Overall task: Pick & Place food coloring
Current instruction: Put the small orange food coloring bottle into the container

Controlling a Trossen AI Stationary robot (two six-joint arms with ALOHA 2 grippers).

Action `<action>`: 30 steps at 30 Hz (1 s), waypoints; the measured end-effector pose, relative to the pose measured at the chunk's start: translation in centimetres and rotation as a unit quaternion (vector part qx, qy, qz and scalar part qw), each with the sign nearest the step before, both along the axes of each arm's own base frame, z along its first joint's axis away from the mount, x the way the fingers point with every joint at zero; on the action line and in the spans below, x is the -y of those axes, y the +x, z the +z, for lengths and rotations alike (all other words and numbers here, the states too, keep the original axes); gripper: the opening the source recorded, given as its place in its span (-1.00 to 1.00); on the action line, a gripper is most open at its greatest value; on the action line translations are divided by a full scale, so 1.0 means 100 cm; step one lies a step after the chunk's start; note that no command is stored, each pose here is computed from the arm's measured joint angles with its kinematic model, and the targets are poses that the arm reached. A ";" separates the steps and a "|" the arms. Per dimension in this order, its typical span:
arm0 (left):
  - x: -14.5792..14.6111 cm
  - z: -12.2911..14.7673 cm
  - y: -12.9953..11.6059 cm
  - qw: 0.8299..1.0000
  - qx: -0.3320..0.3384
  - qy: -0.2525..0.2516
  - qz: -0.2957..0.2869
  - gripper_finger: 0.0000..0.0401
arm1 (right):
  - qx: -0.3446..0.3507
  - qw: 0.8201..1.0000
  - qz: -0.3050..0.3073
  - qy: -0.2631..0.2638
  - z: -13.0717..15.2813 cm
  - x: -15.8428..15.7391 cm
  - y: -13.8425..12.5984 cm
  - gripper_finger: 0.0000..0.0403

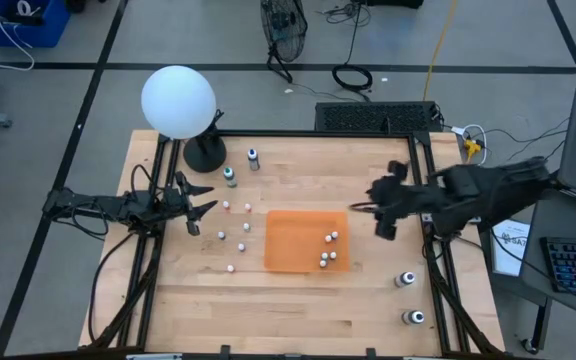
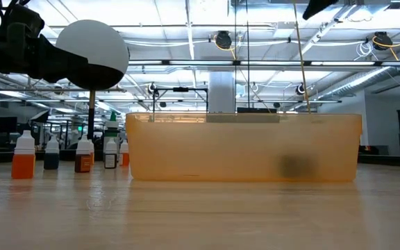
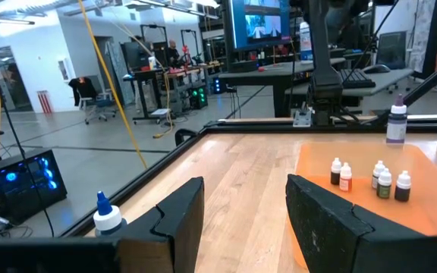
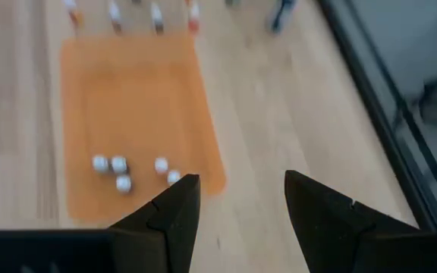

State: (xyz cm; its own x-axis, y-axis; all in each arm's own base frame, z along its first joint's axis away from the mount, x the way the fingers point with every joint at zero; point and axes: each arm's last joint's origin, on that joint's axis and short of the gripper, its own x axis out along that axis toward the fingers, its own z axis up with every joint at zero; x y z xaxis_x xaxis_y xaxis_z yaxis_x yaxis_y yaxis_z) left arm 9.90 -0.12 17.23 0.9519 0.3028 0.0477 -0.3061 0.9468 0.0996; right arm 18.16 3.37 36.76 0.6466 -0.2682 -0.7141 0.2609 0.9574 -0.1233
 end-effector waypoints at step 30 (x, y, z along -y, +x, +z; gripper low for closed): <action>0.000 0.000 0.000 0.999 0.015 -0.050 -0.007 -0.07 | 0.393 0.918 0.040 0.016 -0.163 0.029 -0.098 -0.09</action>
State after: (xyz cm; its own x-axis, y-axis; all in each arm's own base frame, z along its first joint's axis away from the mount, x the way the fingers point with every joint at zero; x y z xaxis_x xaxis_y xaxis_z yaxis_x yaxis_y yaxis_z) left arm 9.94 -0.15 17.23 0.9545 0.2943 0.0470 -0.2945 0.9557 -0.0041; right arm 8.34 0.45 20.50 0.9824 -0.1850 -0.0245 0.1865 0.9772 0.1017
